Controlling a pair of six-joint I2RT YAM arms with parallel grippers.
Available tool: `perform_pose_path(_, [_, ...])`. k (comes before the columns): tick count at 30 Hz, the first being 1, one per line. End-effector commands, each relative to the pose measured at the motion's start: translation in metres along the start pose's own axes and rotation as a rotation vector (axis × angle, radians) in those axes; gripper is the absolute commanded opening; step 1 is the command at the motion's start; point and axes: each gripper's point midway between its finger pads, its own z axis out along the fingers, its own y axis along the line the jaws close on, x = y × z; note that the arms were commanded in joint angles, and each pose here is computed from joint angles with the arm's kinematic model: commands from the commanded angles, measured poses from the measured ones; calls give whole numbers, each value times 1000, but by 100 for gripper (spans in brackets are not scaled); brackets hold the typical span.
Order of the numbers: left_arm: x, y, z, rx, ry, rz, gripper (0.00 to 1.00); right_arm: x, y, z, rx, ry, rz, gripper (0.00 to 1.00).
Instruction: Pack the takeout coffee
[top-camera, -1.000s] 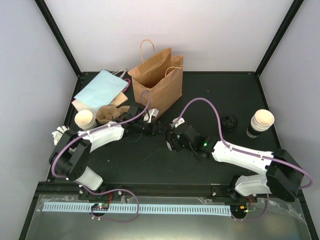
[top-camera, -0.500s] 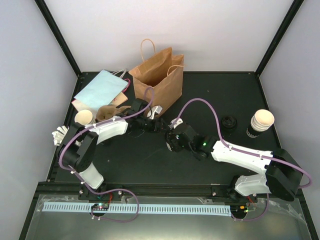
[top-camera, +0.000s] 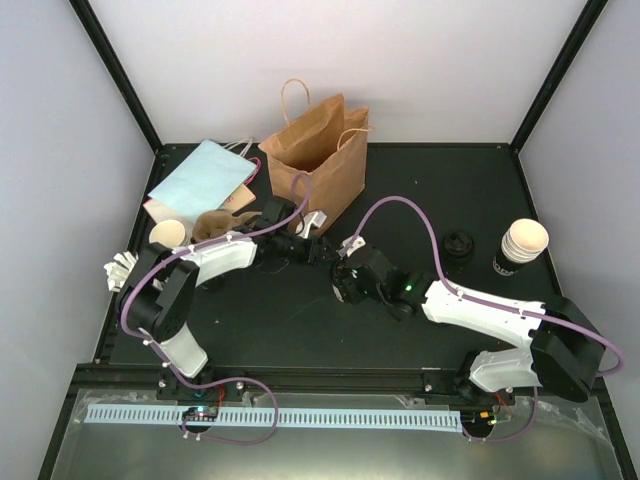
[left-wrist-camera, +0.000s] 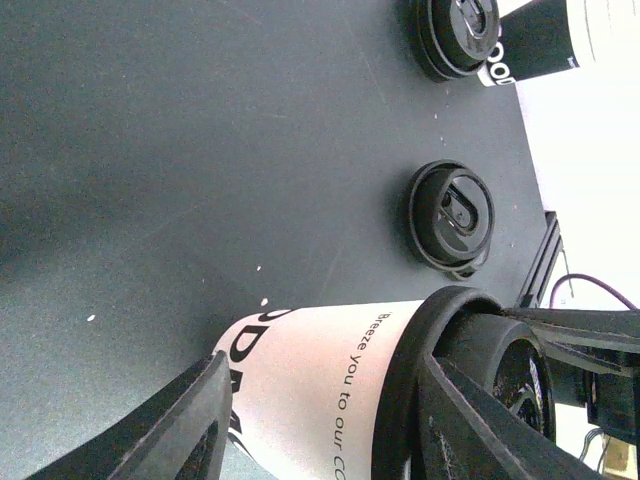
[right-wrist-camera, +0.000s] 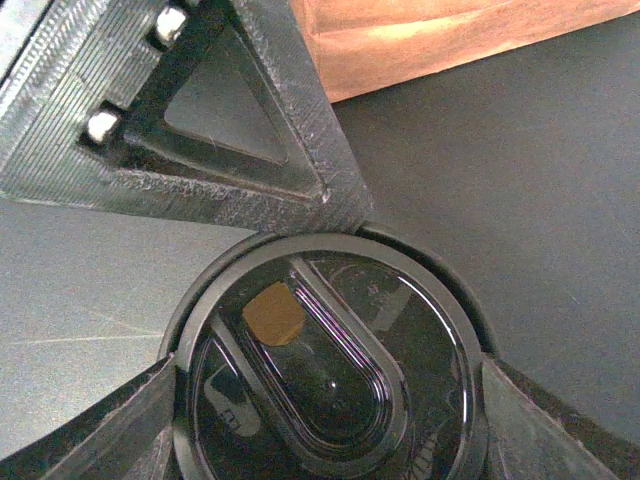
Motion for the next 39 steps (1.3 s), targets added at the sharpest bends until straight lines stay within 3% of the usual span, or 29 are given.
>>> perform_pose_path(1, [69,45,17,-138,177,-129,52,116,26,11,-154,423,-3,71])
perform_pose_path(6, [66,41,9,-155,131,-118,51,113,27,10,-154,416,-6,71])
perform_pose_path(16, [24,-27,-43,-59,-89,46,62,107,25,8,-144,395,-18,71])
perform_pose_path(25, [39,-38,-36,16,-34,70,65,100,30,7,-150,382,-47,71])
perform_pose_path(39, [46,2,-18,-223,39,37,57,74,34,-5,-156,303,-55,74])
